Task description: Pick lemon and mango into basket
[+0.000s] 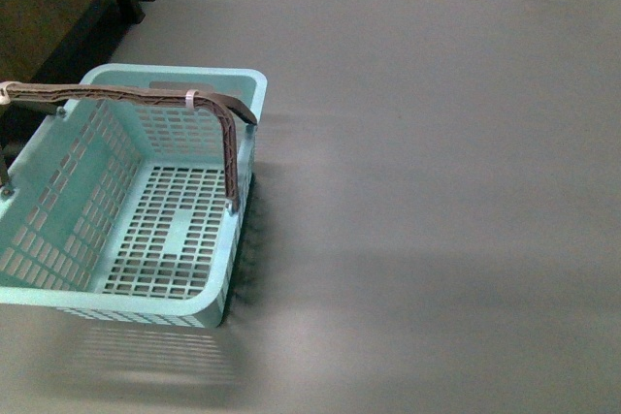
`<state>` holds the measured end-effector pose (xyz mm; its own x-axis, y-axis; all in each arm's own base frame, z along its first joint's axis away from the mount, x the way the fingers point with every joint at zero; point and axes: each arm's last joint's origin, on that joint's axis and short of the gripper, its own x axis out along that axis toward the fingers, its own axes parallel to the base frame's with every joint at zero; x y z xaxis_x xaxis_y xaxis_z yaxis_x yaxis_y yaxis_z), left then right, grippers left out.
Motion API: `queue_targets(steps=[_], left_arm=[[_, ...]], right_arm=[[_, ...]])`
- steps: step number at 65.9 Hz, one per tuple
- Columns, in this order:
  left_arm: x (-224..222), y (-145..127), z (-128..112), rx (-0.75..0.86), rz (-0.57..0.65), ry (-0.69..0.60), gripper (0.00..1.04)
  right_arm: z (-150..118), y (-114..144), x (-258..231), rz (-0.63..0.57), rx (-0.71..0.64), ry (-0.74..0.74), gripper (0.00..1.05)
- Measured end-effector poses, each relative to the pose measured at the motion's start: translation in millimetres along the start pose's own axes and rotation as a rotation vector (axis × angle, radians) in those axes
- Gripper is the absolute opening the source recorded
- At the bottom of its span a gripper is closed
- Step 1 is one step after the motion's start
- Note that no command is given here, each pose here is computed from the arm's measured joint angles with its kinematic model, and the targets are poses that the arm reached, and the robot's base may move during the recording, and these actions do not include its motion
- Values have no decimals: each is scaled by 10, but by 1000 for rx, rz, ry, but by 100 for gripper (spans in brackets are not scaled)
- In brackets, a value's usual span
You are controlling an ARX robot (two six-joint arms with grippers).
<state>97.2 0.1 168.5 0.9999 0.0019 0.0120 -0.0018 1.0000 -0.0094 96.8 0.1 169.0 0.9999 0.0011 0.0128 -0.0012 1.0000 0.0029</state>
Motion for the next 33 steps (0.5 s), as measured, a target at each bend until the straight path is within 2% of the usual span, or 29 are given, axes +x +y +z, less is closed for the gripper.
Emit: queue_targets(steps=[33], left_arm=[[0, 0, 0, -6, 4, 2, 98]], right_arm=[[0, 0, 0, 0, 0, 0, 96]])
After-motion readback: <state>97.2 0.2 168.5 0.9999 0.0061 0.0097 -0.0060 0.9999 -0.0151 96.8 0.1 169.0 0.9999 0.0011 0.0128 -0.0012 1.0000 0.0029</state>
